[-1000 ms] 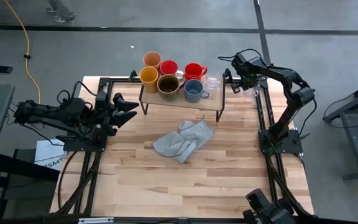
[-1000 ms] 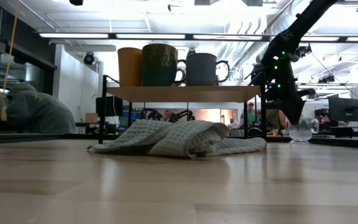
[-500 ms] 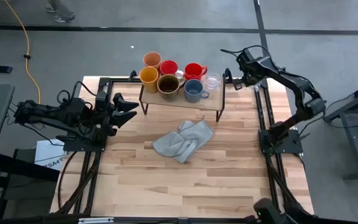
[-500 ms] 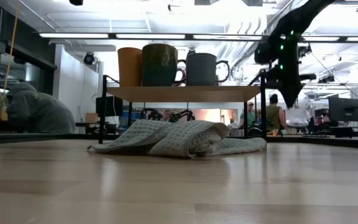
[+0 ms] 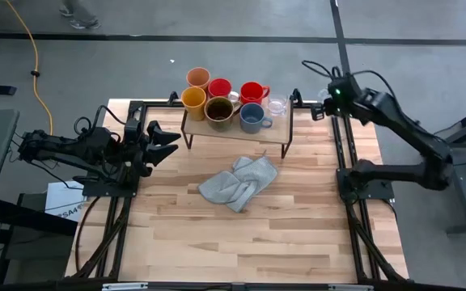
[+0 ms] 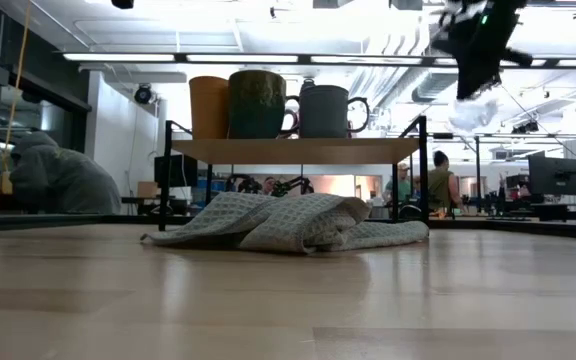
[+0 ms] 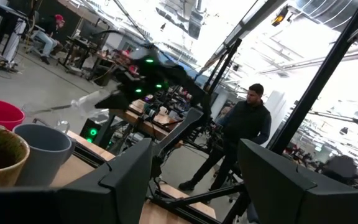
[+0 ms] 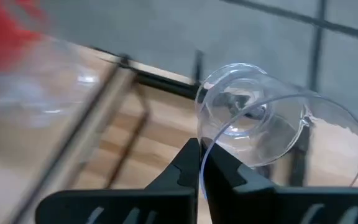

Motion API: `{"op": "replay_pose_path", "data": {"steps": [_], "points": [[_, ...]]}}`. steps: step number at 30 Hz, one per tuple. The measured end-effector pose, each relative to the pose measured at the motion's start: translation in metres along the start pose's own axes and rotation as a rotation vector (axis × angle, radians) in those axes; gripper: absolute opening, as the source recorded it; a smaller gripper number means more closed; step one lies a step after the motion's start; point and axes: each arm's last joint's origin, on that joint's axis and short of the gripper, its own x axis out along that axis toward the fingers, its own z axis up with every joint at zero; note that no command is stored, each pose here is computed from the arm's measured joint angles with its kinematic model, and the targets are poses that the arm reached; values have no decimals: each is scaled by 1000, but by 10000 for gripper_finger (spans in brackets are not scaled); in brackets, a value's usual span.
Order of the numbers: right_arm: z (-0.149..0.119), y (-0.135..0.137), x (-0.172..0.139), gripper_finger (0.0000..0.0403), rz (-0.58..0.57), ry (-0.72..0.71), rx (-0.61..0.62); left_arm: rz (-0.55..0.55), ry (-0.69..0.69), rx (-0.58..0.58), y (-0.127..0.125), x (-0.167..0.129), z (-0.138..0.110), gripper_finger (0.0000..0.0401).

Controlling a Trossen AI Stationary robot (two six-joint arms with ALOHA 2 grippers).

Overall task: Stack small to large cups/mugs on shelf
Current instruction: Put the transparent mug on the shelf

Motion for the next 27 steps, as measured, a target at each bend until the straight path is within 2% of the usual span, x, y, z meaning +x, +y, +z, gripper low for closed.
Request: {"op": "replay_pose_path", "data": {"steps": [5, 12, 20, 24, 27], "points": [[-19, 12, -38, 0, 163, -89, -5, -1, 0, 0, 0, 0, 0, 225], [-41, 34, -74, 0, 441, -148, -75, -1, 0, -1, 0, 0, 0, 225], [-48, 91, -104, 0, 806, -307, -247, 0, 0, 16, 0, 0, 0, 225], [-57, 120, -110, 0, 940, -328, -343, 3, 9, 33, 0, 2, -2, 225], [-63, 139, -114, 0, 1027, -323, -368, 10, 35, 62, 1, 8, -7, 225]]}}
